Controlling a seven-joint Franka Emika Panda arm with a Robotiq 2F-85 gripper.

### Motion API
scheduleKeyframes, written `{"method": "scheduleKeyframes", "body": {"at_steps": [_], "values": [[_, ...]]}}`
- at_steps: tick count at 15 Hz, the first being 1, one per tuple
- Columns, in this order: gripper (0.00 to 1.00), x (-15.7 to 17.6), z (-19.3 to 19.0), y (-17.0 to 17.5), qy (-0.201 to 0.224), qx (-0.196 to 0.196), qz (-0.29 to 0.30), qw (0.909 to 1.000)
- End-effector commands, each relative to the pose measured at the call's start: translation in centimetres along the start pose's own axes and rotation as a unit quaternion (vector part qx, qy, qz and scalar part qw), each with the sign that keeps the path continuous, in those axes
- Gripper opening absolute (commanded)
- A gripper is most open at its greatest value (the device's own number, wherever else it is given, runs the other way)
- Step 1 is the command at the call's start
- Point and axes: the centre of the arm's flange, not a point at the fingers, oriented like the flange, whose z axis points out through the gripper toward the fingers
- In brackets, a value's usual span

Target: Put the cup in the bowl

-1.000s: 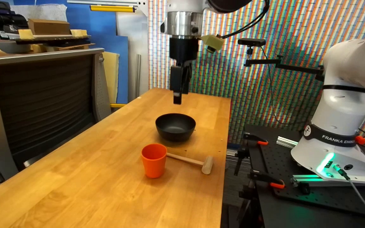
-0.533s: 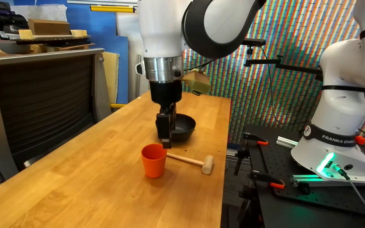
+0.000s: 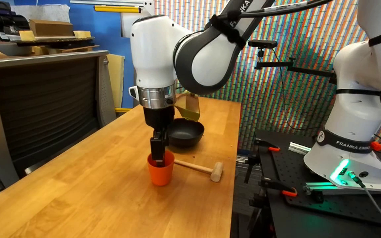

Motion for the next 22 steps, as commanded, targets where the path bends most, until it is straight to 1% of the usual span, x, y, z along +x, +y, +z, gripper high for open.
{"method": "scheduleKeyframes", "body": {"at_steps": [1, 2, 3, 4, 7, 10, 13, 16, 17, 18, 20, 22], "values": [[1.0, 1.9, 1.0, 0.3, 0.009, -0.007, 0.002, 0.9999], [1.0, 1.9, 1.3, 0.5, 0.007, -0.006, 0.003, 1.0], [0.75, 1.9, 1.5, 0.7, 0.002, -0.002, 0.006, 1.0], [0.74, 1.9, 1.7, 0.9, 0.002, -0.003, 0.008, 1.0], [0.5, 1.6, 1.6, 1.2, -0.008, -0.003, 0.01, 0.9999], [0.26, 0.8, 0.3, 1.6, -0.01, 0.0, 0.009, 0.9999], [0.07, 0.2, -1.6, 2.3, -0.009, 0.004, 0.014, 0.9998], [0.0, -0.6, -3.5, 3.6, -0.013, -0.001, 0.025, 0.9996], [0.05, -0.9, -4.3, 4.5, -0.011, -0.007, 0.034, 0.9993], [0.05, -1.2, -5.1, 5.4, -0.01, -0.012, 0.045, 0.9989], [0.05, -2.0, -7.2, 8.4, 0.004, -0.03, 0.086, 0.9958], [0.05, -2.9, -9.7, 12.0, 0.034, -0.054, 0.14, 0.988]]}}
